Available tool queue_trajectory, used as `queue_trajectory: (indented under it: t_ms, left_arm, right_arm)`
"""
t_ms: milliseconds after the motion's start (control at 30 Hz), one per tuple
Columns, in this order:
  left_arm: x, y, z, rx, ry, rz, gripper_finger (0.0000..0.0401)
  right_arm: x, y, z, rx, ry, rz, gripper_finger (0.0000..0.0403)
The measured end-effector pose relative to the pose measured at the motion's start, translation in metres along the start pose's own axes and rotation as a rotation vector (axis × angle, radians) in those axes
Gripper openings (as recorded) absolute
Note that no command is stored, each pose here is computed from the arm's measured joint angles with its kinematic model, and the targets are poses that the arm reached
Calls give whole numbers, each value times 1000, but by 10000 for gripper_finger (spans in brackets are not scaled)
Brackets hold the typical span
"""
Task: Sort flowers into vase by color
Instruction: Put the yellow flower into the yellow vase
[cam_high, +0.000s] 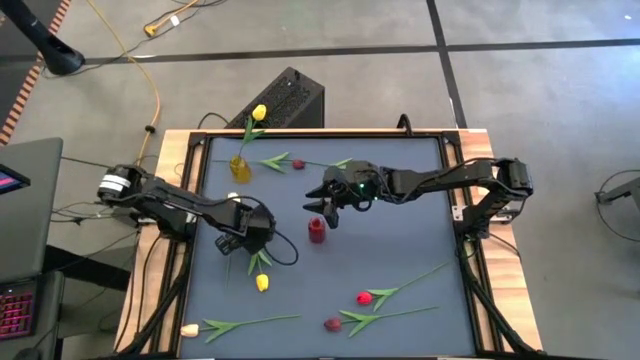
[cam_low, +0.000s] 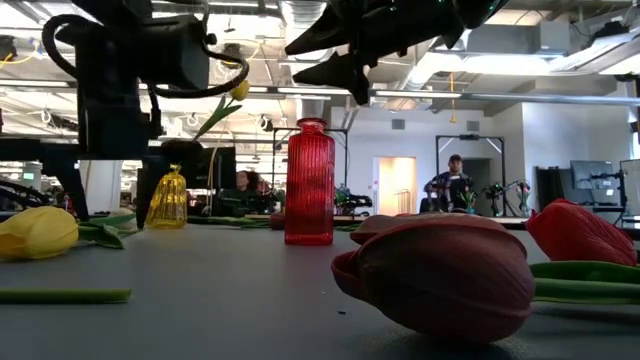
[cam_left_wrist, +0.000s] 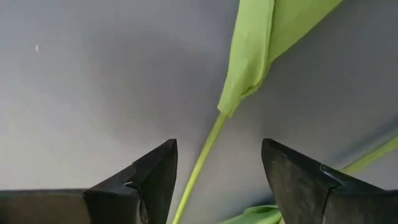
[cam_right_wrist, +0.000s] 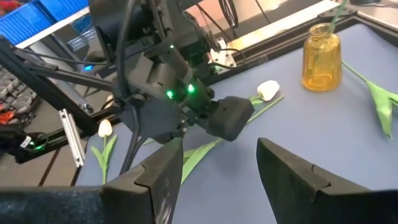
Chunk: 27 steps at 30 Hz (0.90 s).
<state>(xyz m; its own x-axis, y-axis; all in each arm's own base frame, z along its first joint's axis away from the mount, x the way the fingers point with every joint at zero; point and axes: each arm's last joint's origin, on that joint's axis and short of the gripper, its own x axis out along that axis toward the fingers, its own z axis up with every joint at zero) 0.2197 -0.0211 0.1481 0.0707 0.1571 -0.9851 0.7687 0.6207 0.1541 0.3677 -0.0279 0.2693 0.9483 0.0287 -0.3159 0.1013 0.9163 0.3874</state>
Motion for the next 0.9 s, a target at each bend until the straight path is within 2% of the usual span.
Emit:
queue_trajectory:
  t_ms: [200,467,567,900]
  left_arm:
    - [0,2,4,72,-70,-7,210]
    - [0,-1,4,83,-96,-57,117]
    - [0,-1,4,79,-102,-61,94]
    - [10,-7,-2,73,-94,-61,81]
  right_arm:
    - [0,0,0,0,-1,-1,230]
    - [0,0,0,2,-1,0,230]
    - [0,0,0,2,-1,0,230]
    - [0,0,1,1,-2,1,230]
